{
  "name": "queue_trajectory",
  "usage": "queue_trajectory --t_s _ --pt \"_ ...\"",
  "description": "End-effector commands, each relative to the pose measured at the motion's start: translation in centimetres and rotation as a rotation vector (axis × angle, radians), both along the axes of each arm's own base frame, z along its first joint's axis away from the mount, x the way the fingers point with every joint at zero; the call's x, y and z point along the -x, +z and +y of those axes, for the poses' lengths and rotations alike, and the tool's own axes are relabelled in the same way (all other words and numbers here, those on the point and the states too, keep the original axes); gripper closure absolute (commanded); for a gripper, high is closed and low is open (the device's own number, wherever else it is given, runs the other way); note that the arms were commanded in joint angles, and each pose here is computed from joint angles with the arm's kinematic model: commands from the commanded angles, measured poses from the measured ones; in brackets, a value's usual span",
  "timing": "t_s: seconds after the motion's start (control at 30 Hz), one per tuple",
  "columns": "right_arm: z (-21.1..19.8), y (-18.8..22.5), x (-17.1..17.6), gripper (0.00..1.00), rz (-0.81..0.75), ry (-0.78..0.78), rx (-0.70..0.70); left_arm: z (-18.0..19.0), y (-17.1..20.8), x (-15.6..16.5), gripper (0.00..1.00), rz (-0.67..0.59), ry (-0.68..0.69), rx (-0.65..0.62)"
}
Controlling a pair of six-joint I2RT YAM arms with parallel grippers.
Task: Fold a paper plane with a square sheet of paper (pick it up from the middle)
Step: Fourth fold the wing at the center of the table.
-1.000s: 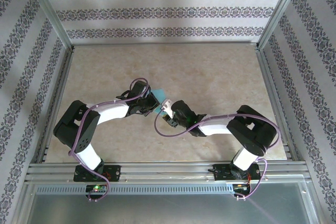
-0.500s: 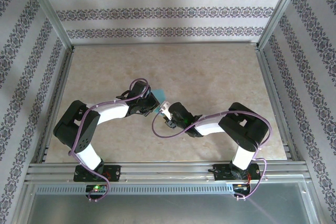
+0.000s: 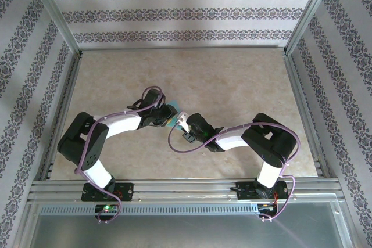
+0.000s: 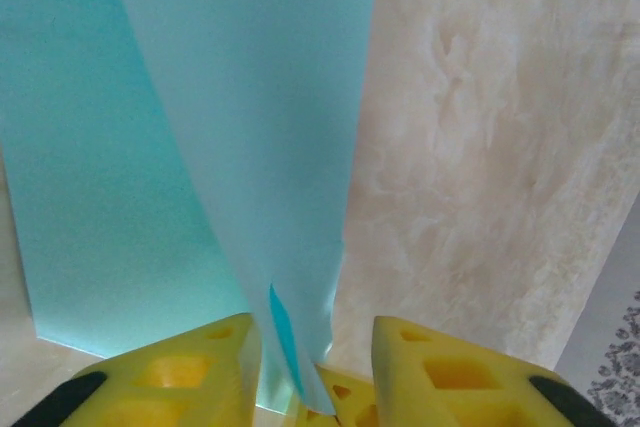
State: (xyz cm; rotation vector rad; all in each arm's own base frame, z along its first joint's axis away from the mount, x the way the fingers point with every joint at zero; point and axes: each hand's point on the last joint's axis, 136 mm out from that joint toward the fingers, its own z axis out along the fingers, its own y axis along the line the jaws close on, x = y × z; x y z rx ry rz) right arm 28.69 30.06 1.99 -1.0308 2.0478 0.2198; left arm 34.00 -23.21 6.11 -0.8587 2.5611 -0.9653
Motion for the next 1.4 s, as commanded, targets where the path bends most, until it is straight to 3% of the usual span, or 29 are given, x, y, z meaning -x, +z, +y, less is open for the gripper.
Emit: queue_trajectory --t_s 0.0,0.1,0.27,0.5,0.8,1.2,1.37 --pt "0.9 0.1 0.6 0.94 0.048 0.023 -0.065 2.7 2.1 -0.3 0.56 -0.032 0.056 -0.022" --pt "0.8 0.2 0.7 0.95 0.101 0.012 -0.12 4.7 3.2 -0.2 0.5 -0.073 0.089 -0.046" --pt "0.7 0.5 0.7 0.95 0.201 0.001 -0.218 5.5 3.4 0.9 0.49 -0.124 0.083 -0.036" --pt "0.4 1.0 0.8 0.95 0.298 -0.002 -0.312 3.4 1.1 2.3 0.61 -0.102 0.032 0.073" --pt "0.3 0.6 0.9 0.93 0.329 -0.003 -0.317 1.2 -1.6 2.1 0.69 -0.026 -0.024 0.088" --pt "0.3 0.1 0.9 0.91 0.356 -0.004 -0.301 1.2 -2.8 2.1 0.69 0.029 -0.021 0.061" --pt "0.3 0.1 1.0 0.92 0.4 -0.006 -0.33 1.7 -1.7 2.1 0.69 0.0 -0.02 0.037"
